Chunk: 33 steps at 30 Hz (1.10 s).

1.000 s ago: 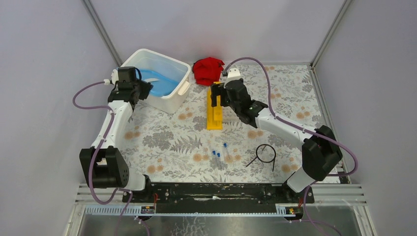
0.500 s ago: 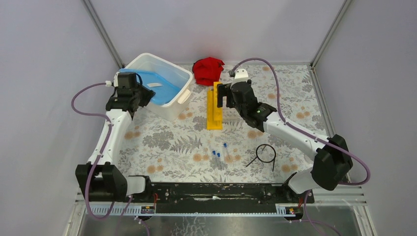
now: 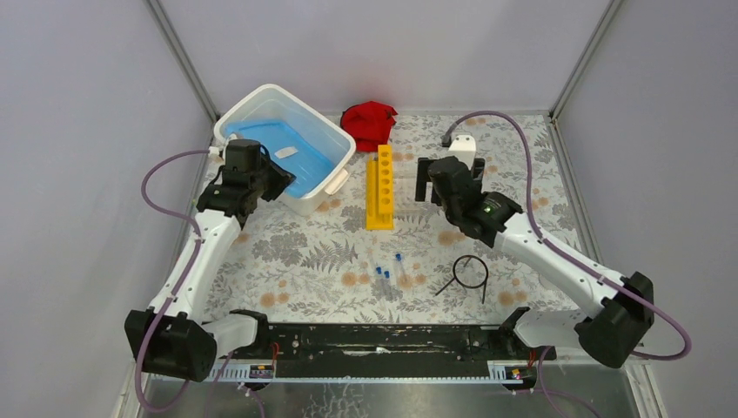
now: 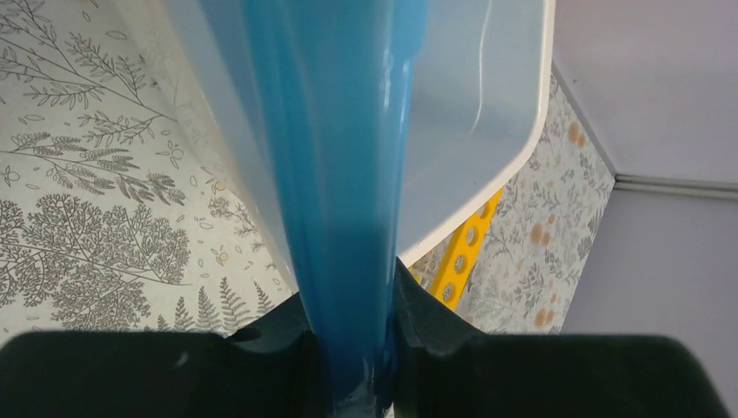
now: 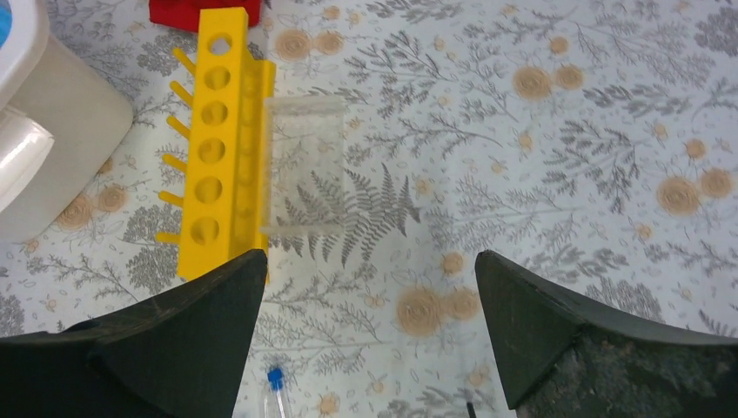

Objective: Organize the chemistry lab equipment
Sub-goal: Pick up the storage box lid from the storage box.

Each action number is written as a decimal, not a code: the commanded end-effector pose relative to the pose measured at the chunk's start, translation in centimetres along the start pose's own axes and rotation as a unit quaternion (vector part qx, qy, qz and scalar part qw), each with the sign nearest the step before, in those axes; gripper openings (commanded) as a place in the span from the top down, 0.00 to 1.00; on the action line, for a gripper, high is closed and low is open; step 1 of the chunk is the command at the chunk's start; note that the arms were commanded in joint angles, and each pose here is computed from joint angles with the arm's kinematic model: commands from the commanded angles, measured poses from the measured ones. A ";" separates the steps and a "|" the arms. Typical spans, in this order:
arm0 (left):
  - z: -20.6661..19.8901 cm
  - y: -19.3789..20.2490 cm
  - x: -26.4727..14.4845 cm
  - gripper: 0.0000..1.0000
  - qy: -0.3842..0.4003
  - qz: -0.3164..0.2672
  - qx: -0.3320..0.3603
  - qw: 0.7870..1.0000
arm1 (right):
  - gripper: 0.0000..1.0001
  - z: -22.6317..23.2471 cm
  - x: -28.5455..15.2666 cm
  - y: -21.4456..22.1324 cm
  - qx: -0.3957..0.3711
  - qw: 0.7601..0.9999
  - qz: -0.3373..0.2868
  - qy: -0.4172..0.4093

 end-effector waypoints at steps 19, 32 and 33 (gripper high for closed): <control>1.1 0.9 -5.0 1.00 -0.044 0.013 0.001 0.999 | 0.05 -3.9 -6.9 4.2 0.056 0.995 0.067 -0.040; 1.6 2.3 -6.9 1.00 -0.024 0.051 -0.019 0.998 | 0.11 -5.0 -9.1 5.9 0.072 0.992 0.083 -0.057; 1.5 2.3 -7.2 1.00 -0.023 0.051 -0.021 0.998 | 0.11 -5.2 -9.3 6.0 0.072 0.992 0.086 -0.057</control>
Point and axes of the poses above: each gripper's point midway between its finger pads, its own x axis out along the fingers, its own z axis along the line the jaws close on, y = z × x, the point moved 7 cm from there along -x, back along the fingers, and after that the axes turned 8 degrees about -x, right-handed, at the moved point
